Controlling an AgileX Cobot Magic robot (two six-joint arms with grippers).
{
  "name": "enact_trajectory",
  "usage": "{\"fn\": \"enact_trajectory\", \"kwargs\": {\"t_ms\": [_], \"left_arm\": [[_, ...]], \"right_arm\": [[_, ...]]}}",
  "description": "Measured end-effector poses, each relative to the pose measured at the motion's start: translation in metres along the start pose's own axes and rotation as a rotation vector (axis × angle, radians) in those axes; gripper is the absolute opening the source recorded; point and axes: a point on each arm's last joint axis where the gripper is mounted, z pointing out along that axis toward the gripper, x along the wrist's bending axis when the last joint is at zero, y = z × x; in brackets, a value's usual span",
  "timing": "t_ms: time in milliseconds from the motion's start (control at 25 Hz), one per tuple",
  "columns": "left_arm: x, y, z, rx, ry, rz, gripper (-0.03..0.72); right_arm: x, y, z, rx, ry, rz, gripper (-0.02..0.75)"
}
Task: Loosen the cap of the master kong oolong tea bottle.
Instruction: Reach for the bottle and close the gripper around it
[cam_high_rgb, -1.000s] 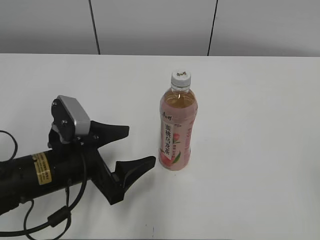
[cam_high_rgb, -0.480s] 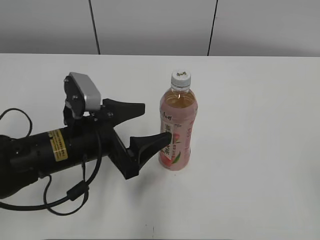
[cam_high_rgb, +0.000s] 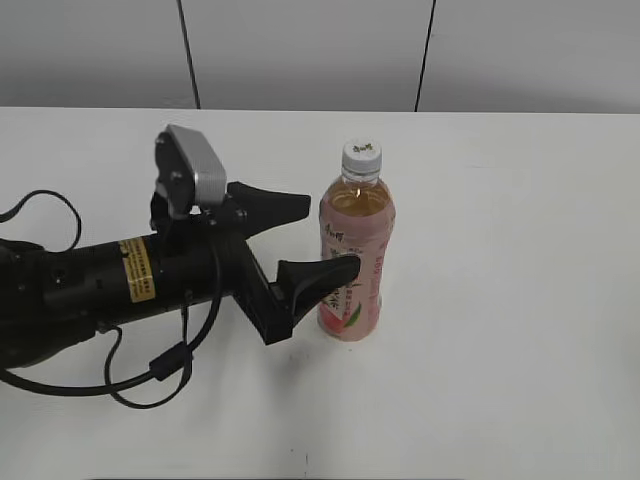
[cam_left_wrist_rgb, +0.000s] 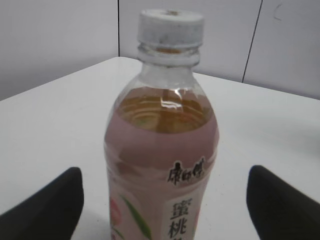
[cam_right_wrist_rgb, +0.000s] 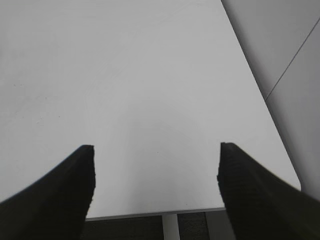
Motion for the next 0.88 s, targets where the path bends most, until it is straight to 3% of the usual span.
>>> {"fn": "enact_trajectory", "kwargs": {"t_ms": [280,560,880], "left_arm": [[-0.008,-0.014,0.014,0.031,-0.041,-0.022,0.591],[0.002,-0.008,0.027,-0.008,0.016,-0.037,0.591],[0.006,-0.019,0.032,0.025,0.024,-0.049,0.589]], "right_arm": [[0.0,0.0,0.0,0.0,0.0,0.0,0.578],[0.0,0.0,0.0,0.0,0.0,0.0,0.578],[0.0,0.0,0.0,0.0,0.0,0.0,0.578]]}}
